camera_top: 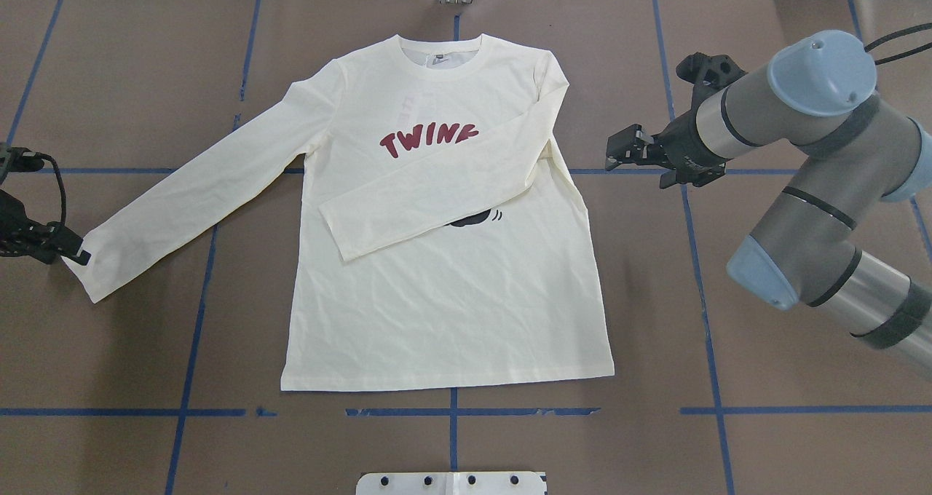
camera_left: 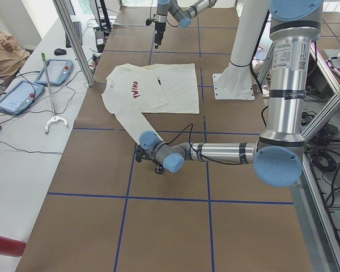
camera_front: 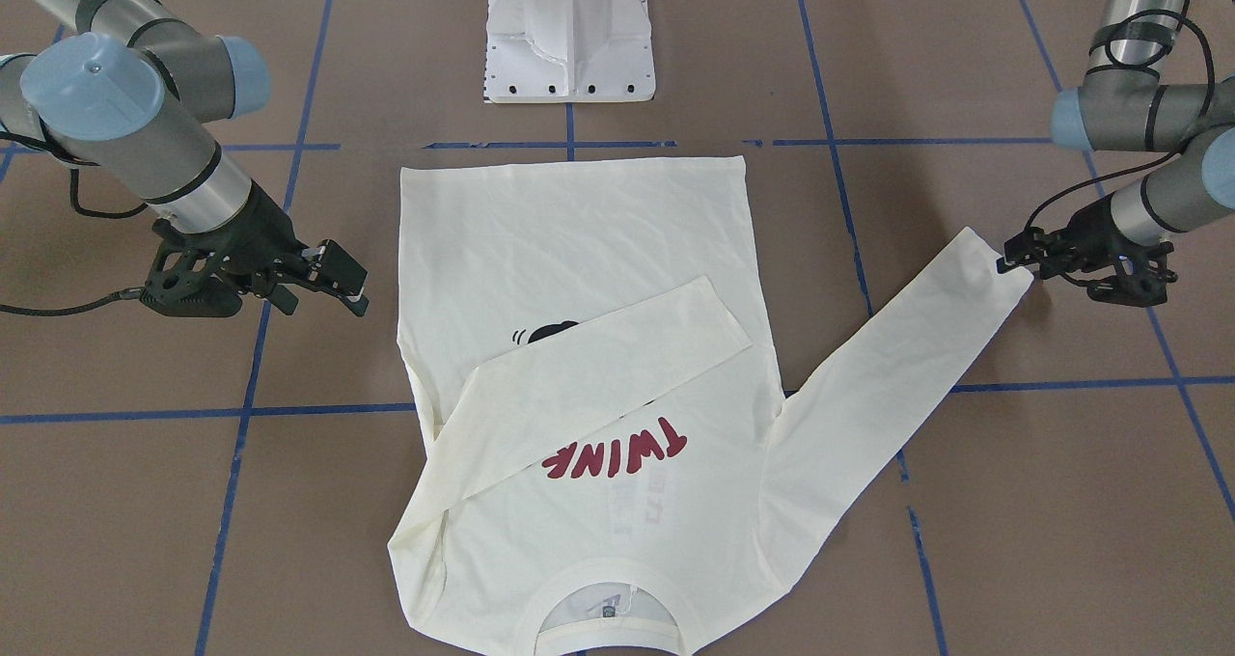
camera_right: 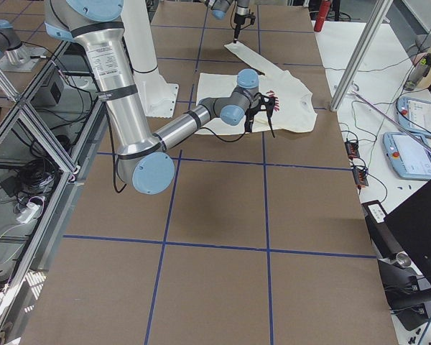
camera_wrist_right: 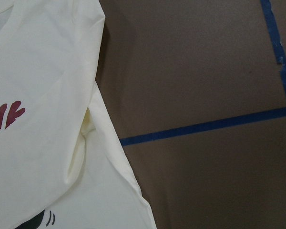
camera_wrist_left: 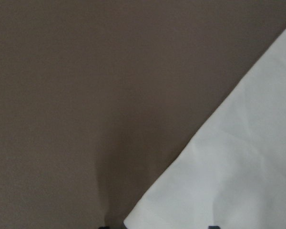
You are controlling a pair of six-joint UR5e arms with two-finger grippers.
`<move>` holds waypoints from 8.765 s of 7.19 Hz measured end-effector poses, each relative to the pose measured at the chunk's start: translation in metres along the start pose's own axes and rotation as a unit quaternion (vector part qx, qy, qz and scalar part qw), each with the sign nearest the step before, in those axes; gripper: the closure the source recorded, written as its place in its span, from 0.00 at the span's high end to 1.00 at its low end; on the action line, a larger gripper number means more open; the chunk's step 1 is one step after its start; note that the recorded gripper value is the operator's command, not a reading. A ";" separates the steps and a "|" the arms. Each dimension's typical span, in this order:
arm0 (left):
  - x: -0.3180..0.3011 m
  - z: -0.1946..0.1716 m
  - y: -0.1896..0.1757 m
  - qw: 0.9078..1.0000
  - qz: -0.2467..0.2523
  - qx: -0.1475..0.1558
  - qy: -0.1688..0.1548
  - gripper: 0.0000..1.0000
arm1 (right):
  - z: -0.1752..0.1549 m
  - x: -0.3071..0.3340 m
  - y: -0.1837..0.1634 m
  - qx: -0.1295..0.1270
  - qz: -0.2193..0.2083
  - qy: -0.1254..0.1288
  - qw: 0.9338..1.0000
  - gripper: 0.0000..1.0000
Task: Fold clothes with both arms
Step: 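Grasp the other sleeve cuff with the left gripper, then fold the held sleeve across the chest with the left gripper, then release the sleeve with the left gripper while the right moves to the hem, then grasp the hem corner with the right gripper while the left moves to the other corner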
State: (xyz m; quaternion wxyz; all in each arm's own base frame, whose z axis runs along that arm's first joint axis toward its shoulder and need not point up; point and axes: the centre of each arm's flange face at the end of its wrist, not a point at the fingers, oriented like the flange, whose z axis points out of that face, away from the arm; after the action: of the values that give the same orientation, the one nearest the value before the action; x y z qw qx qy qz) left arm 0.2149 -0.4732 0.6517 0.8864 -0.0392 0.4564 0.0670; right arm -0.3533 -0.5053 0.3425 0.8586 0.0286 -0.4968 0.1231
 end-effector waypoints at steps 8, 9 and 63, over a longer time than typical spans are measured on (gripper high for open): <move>0.047 -0.028 -0.002 0.999 0.032 0.008 0.040 0.00 | 0.000 0.004 0.001 0.002 0.001 0.002 1.000 0.99; 0.066 -0.041 0.000 0.997 0.045 0.010 0.058 0.00 | -0.001 0.007 0.001 0.003 0.002 0.003 1.000 1.00; 0.381 0.044 0.137 0.962 -0.233 0.120 0.079 0.72 | 0.049 -0.009 0.311 0.087 0.131 0.081 0.984 0.00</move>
State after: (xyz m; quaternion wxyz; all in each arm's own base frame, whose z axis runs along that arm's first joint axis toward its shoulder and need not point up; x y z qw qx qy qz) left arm 0.4480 -0.3003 0.3662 0.8367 -0.0429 0.5082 -0.1997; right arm -0.4740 -0.2140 0.3365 0.8664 0.0272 -0.4130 0.2793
